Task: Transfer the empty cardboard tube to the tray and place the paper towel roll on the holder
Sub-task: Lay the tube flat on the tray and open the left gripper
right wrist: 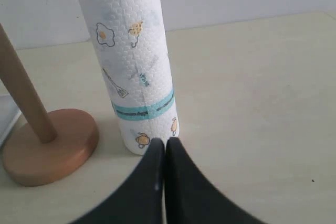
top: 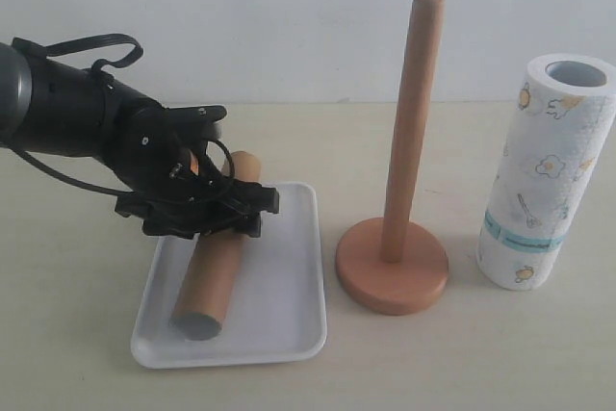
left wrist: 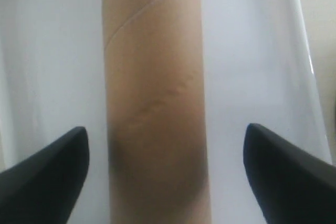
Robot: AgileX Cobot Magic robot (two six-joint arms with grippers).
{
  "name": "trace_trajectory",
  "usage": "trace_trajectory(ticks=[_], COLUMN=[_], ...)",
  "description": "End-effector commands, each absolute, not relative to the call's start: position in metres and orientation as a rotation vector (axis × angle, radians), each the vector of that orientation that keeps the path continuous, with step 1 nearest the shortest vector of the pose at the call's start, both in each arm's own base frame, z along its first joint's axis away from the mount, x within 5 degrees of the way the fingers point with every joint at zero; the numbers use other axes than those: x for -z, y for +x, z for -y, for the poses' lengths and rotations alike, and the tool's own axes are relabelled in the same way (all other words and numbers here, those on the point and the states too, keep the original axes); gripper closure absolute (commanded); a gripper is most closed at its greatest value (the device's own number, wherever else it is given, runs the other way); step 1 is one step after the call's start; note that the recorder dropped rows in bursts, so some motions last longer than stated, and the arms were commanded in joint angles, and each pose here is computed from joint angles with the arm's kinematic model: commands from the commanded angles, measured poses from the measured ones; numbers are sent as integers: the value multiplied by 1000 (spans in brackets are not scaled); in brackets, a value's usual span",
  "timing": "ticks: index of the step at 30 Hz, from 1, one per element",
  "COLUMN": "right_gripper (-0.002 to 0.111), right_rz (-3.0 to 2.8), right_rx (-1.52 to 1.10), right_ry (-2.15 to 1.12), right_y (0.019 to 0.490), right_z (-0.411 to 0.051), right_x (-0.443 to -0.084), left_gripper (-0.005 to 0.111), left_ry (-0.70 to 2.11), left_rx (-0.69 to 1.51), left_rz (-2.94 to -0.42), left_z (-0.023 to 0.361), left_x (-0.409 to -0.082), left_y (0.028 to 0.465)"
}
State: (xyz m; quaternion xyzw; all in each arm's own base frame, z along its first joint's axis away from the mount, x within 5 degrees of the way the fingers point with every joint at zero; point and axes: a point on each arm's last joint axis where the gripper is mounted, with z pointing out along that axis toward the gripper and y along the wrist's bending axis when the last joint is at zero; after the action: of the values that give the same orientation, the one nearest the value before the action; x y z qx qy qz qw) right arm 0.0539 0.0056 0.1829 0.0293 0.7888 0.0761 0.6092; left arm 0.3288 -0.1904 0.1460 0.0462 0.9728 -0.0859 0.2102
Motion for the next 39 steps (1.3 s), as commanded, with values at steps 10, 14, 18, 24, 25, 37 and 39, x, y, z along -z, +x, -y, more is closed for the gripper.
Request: trace_trajectory(ticks=[10, 14, 18, 24, 25, 37, 39], right_gripper=[108, 108, 108, 108, 108, 108, 108], right_rz=[-1807, -1807, -1807, -1807, -1807, -1807, -1807], right_rx=[-171, -170, -171, -171, -171, -172, -172], right_ry=[66, 64, 66, 66, 66, 67, 67], right_y=[54, 54, 54, 54, 54, 54, 54], right_z=[-5, -5, -5, -5, -5, -5, -5], right_x=[-184, -184, -184, -184, -184, -184, -184], left_gripper=[29, 29, 29, 40, 42, 43, 43], left_ry=[150, 161, 165, 129, 119, 42, 20], left_rx=[197, 178, 173, 182, 186, 258, 271], left_rz=[-2729, -2749, -2754, -2789, -2797, -2821, -2834], left_z=[188, 187, 186, 186, 186, 187, 187], left_x=[-147, -146, -146, -145, -145, -161, -162], left_y=[328, 326, 326, 323, 323, 316, 314])
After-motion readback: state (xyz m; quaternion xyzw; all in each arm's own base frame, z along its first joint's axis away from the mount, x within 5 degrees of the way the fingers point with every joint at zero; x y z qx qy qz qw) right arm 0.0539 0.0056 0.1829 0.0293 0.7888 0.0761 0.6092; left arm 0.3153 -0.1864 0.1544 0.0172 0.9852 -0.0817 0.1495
